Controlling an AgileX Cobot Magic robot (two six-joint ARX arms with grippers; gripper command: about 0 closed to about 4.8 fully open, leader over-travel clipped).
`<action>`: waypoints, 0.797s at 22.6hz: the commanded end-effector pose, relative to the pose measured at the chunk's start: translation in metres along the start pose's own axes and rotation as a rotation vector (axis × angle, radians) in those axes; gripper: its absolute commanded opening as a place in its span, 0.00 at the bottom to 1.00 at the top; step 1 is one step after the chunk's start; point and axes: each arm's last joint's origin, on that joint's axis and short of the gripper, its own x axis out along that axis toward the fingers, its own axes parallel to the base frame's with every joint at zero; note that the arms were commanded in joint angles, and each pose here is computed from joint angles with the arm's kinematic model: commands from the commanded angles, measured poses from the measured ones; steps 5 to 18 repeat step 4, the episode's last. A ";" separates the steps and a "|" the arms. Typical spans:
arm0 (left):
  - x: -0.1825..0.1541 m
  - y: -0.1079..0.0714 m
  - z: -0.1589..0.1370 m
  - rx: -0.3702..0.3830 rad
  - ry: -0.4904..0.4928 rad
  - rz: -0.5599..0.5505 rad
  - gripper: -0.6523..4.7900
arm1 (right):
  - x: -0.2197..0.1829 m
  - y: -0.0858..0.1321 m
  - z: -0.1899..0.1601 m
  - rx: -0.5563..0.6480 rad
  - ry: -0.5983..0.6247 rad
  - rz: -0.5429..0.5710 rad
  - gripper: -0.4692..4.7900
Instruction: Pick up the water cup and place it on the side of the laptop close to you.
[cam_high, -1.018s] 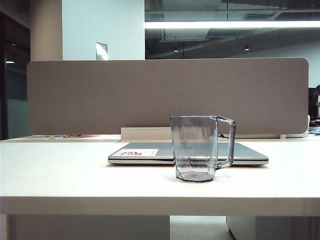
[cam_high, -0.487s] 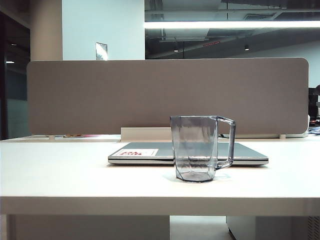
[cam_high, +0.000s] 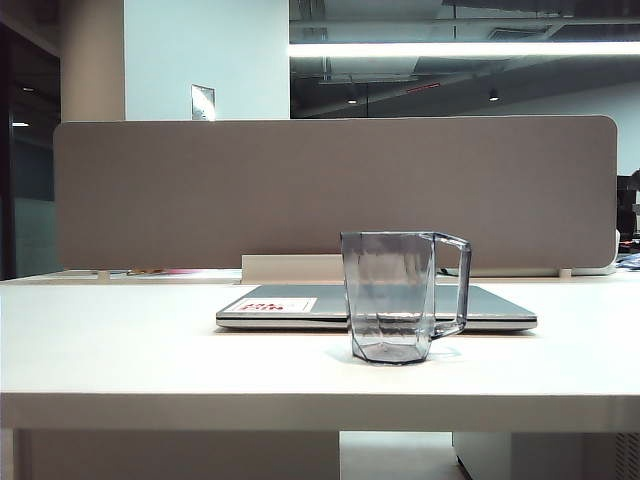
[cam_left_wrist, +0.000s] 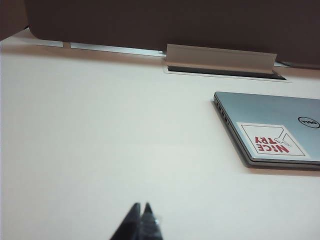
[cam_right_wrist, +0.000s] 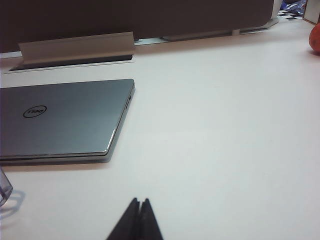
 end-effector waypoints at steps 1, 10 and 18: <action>0.000 0.000 0.002 0.000 -0.014 -0.006 0.11 | 0.000 0.000 -0.001 0.001 -0.005 -0.004 0.08; 0.000 0.000 0.002 0.000 -0.014 -0.006 0.11 | 0.000 0.000 -0.001 0.001 -0.005 -0.004 0.08; 0.000 0.000 0.002 0.000 -0.014 -0.006 0.11 | 0.000 0.000 -0.001 0.001 -0.005 -0.004 0.08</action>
